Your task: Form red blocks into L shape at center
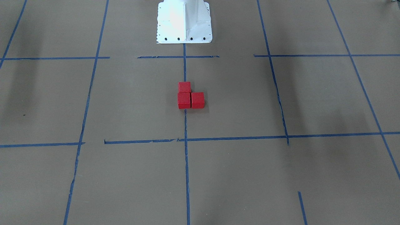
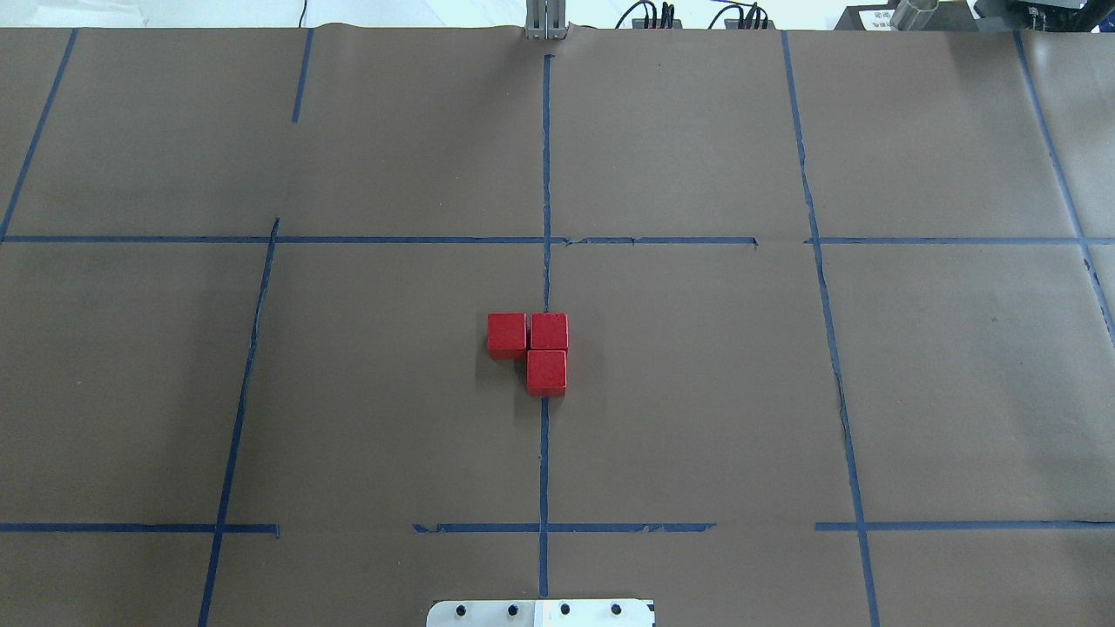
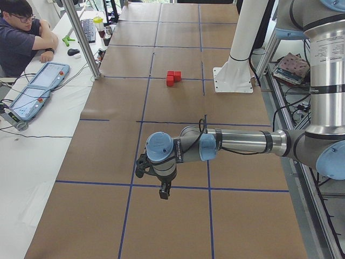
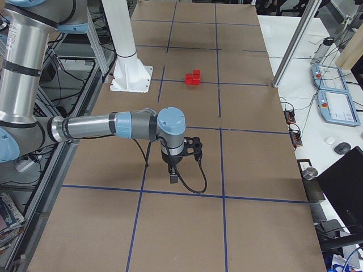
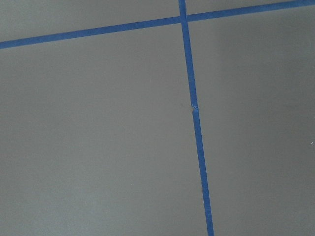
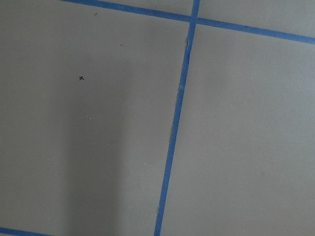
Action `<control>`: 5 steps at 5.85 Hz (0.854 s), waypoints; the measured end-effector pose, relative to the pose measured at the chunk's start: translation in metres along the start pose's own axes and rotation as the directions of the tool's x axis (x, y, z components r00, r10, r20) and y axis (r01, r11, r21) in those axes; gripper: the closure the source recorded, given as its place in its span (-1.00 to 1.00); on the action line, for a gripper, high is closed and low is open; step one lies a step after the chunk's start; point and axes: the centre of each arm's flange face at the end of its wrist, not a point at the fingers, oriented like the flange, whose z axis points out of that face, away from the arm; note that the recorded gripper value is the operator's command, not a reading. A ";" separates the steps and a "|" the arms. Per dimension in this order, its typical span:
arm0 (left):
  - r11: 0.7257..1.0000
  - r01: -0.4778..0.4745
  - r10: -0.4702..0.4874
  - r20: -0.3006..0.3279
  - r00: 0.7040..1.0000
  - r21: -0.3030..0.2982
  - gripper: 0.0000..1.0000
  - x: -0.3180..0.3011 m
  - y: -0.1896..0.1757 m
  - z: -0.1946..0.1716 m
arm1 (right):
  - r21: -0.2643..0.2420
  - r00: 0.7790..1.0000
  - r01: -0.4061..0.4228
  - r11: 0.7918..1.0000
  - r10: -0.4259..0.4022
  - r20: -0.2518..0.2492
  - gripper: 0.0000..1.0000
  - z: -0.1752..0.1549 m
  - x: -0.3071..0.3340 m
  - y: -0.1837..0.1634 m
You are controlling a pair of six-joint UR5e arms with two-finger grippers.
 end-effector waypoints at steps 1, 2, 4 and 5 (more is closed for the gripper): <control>1.000 -0.007 0.007 0.010 1.000 0.005 -1.00 0.002 -0.001 -0.003 | -0.001 1.000 -0.001 1.000 0.001 0.000 -1.00 0.000 0.000 0.000; 1.000 -0.014 0.013 0.014 1.000 0.010 -1.00 0.004 -0.002 -0.005 | -0.002 1.000 -0.002 1.000 0.002 0.001 -1.00 0.001 0.001 0.001; 1.000 -0.024 0.023 0.016 1.000 0.018 -1.00 0.008 -0.003 -0.009 | -0.003 1.000 -0.003 1.000 0.003 0.002 -1.00 0.002 0.001 0.001; 0.999 -0.026 0.026 0.017 1.000 0.021 -1.00 0.009 -0.003 -0.011 | -0.003 1.000 -0.002 1.000 0.002 0.001 -1.00 0.002 0.001 0.001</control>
